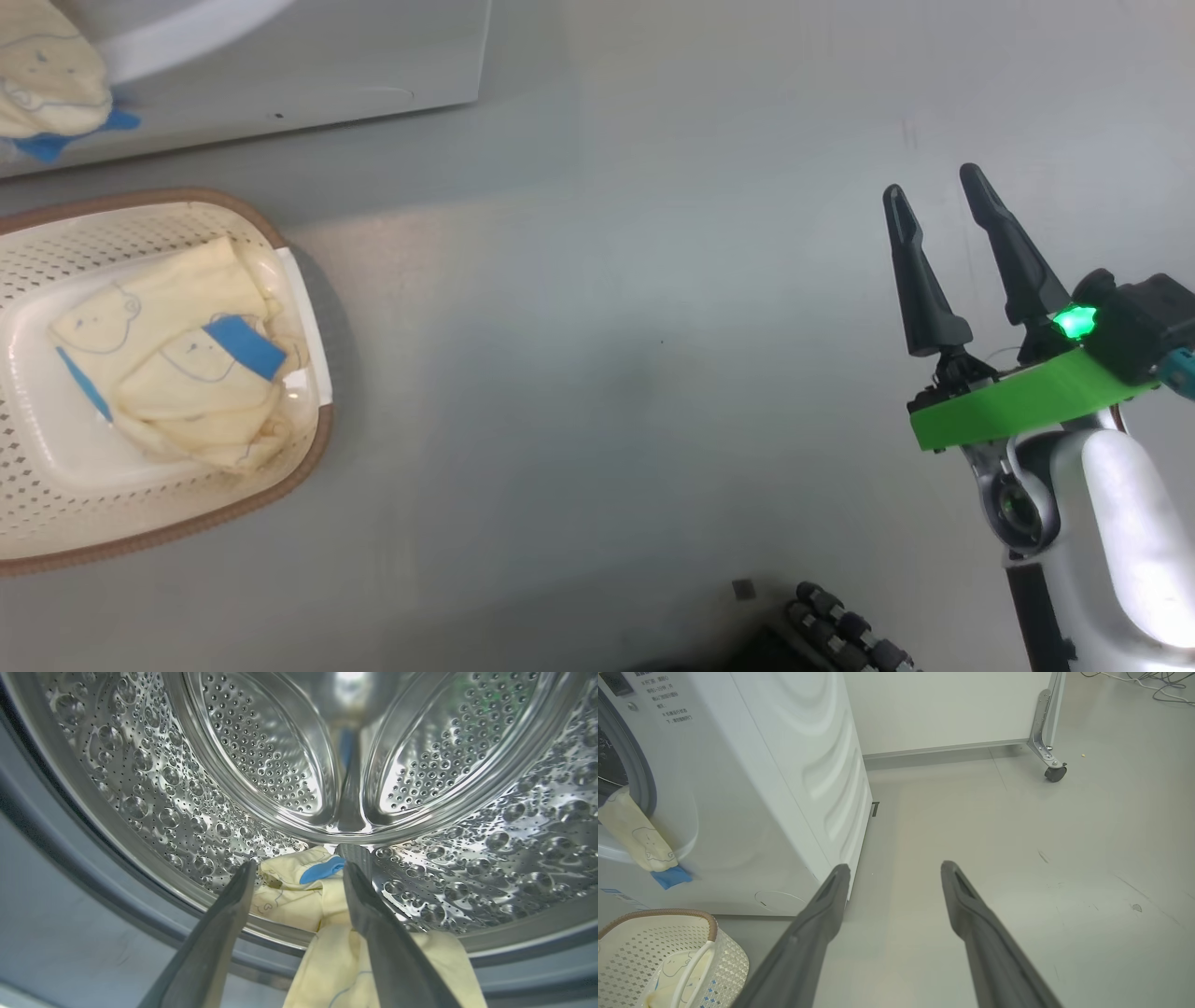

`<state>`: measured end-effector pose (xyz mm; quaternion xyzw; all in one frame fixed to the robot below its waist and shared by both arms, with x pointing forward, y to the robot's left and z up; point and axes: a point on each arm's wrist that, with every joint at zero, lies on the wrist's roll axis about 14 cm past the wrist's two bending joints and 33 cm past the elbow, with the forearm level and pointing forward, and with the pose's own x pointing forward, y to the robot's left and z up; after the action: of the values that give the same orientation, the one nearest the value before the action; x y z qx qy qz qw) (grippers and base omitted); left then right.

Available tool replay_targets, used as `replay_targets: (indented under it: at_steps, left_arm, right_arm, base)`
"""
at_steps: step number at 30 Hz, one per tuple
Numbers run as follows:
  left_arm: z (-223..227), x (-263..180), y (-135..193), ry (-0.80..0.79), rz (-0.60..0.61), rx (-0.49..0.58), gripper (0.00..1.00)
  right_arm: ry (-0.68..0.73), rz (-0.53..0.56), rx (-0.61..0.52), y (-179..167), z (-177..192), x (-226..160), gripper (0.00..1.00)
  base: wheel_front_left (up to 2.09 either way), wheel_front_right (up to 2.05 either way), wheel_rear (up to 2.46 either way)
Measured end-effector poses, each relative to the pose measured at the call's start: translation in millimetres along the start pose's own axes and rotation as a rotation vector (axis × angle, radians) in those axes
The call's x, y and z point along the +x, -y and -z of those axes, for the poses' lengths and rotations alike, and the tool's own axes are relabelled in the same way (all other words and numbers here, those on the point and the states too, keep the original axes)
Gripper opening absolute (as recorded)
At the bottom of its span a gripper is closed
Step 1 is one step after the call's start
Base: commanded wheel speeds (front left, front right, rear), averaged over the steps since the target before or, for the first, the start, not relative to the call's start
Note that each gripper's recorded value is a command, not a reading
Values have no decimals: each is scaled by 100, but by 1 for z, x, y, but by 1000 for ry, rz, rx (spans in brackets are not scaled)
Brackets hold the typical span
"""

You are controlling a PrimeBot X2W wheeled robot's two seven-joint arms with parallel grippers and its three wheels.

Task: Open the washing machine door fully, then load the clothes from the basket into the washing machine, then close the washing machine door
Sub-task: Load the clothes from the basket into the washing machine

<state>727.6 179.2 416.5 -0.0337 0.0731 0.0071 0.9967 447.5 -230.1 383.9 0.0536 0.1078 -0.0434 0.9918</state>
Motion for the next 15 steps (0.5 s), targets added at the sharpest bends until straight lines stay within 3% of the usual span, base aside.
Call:
replay_targets:
  at_steps: [15]
  left_arm:
    - [1,-122,22,37,47,-25,100]
  right_arm:
    - [65,11,-8,1,-43,-42,100]
  base:
    - [0,0,0]
